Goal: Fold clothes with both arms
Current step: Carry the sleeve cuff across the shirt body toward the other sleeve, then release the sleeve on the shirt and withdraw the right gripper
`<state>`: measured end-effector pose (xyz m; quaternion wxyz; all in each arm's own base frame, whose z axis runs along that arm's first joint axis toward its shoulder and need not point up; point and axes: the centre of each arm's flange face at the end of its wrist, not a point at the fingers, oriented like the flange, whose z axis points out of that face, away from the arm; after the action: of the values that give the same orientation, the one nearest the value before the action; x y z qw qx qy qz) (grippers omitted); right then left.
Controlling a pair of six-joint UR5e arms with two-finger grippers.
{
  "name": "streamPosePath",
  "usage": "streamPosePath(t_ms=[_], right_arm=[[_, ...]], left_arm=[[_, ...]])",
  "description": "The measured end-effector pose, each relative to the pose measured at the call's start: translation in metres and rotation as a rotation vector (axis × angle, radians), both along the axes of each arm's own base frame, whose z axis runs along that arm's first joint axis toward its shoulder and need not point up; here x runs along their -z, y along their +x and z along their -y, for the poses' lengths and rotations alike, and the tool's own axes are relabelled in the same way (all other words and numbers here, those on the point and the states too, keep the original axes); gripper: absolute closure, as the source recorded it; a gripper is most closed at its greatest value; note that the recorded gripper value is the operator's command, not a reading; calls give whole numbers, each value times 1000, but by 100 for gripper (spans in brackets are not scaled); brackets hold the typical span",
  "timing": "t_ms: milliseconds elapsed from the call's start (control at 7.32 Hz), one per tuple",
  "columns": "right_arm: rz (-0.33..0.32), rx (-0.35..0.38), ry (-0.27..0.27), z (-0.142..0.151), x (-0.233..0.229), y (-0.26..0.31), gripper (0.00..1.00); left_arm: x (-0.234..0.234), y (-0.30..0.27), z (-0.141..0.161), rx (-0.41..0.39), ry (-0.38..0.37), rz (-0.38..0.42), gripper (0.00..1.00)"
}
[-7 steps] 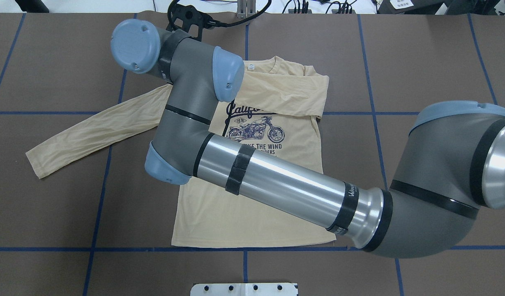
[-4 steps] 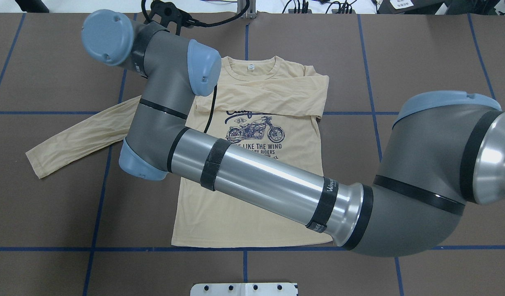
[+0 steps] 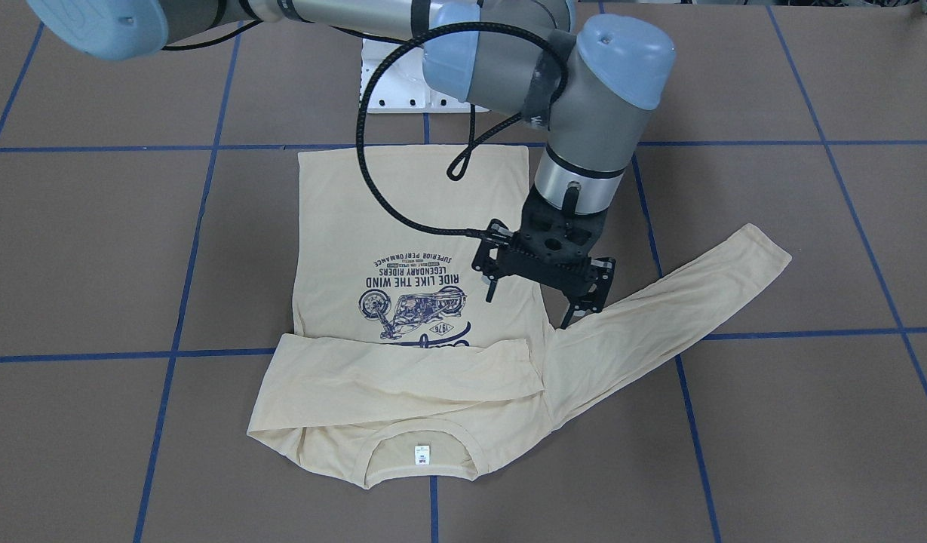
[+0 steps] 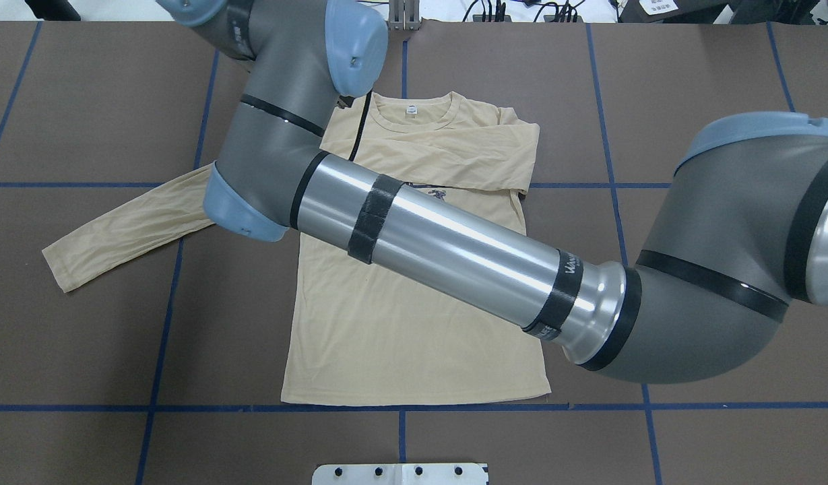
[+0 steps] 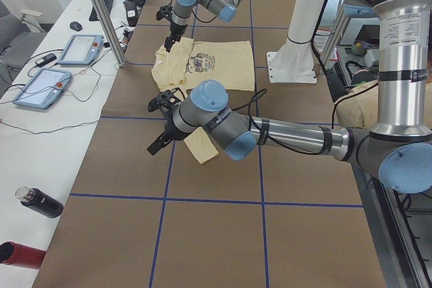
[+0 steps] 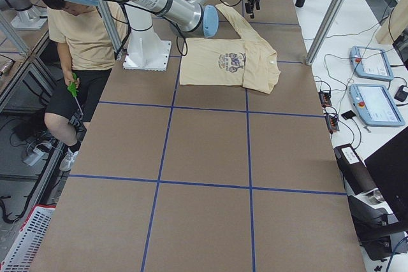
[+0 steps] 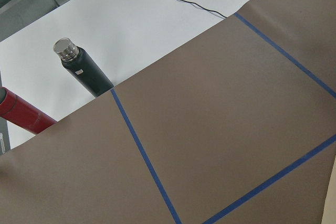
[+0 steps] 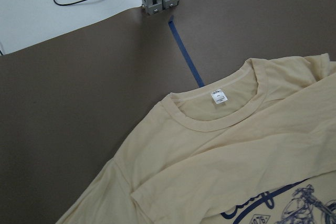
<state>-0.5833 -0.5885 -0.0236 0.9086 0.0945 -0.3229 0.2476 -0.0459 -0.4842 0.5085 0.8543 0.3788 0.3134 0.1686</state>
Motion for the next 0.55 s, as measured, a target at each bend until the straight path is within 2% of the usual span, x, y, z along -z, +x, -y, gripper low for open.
streamPosePath(t_ms=[273,410,546], right_arm=[[-10,90,36,6,-57,68,0],[1,149,77,1,-97,115,0],[12,208,122,-16,-144,171,0]], left_arm=[[9,57,9,-85,-1,-26,0],[9,84,8,-85,-32,-69,0],[4,115,4,-68,-62,-109,0]])
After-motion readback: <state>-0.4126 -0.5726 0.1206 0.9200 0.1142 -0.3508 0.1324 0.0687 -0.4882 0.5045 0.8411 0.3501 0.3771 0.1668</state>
